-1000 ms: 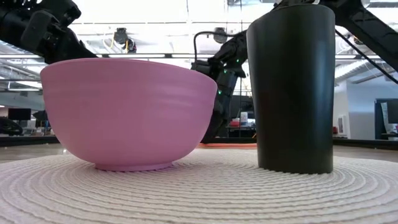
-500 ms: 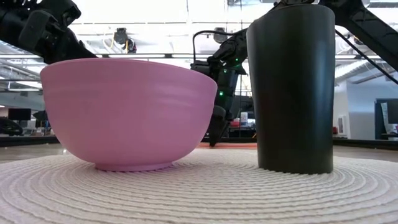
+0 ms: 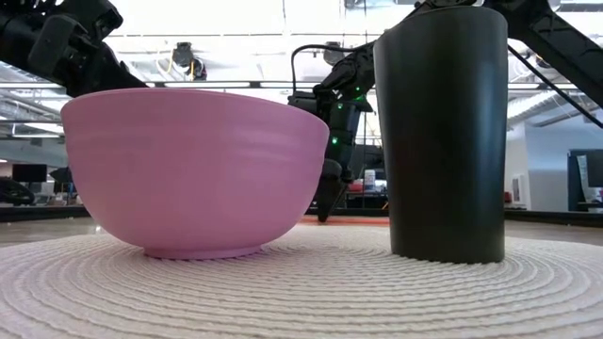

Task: Pick & Place Utensil
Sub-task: Put the orange straw into the black cup

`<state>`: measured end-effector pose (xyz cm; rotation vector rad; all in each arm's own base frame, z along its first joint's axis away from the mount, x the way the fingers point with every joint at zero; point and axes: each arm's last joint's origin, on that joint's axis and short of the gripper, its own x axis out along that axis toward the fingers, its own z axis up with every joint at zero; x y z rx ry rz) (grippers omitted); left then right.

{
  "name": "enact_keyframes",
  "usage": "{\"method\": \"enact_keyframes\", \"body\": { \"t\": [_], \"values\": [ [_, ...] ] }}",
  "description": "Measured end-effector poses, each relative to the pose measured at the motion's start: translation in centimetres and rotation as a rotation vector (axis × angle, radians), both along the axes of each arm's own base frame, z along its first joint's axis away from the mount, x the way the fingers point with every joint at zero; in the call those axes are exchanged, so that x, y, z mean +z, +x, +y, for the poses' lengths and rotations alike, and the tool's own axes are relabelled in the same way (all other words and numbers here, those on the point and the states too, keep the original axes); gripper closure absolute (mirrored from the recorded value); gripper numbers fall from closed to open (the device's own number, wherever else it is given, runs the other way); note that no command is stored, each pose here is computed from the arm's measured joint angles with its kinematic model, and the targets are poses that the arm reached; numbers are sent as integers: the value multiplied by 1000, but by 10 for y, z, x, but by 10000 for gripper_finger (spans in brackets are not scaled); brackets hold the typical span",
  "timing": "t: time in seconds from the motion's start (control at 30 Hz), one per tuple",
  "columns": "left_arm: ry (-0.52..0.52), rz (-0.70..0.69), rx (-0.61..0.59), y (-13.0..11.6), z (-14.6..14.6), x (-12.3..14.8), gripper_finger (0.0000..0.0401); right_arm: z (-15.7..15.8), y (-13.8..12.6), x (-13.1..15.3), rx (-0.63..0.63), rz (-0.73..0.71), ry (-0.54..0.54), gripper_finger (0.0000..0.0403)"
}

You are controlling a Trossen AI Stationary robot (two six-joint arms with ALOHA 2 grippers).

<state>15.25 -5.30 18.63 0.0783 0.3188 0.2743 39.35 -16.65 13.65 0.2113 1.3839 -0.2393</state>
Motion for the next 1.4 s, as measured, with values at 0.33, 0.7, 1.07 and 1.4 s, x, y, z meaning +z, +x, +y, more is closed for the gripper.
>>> {"method": "enact_keyframes", "body": {
  "t": [0.33, 0.7, 1.07, 1.4],
  "values": [
    [-15, -5, 3, 0, 0, 0, 265, 1, -1, 3, 10, -2, -3, 400],
    [-16, -6, 4, 0, 0, 0, 265, 4, -7, 46, 13, -100, -44, 402],
    [-16, -6, 4, 0, 0, 0, 265, 15, -24, 127, 25, -330, -133, 403],
    [-20, -13, 4, 0, 0, 1, 265, 43, -74, 180, 55, -635, -177, 403]
  ]
}}
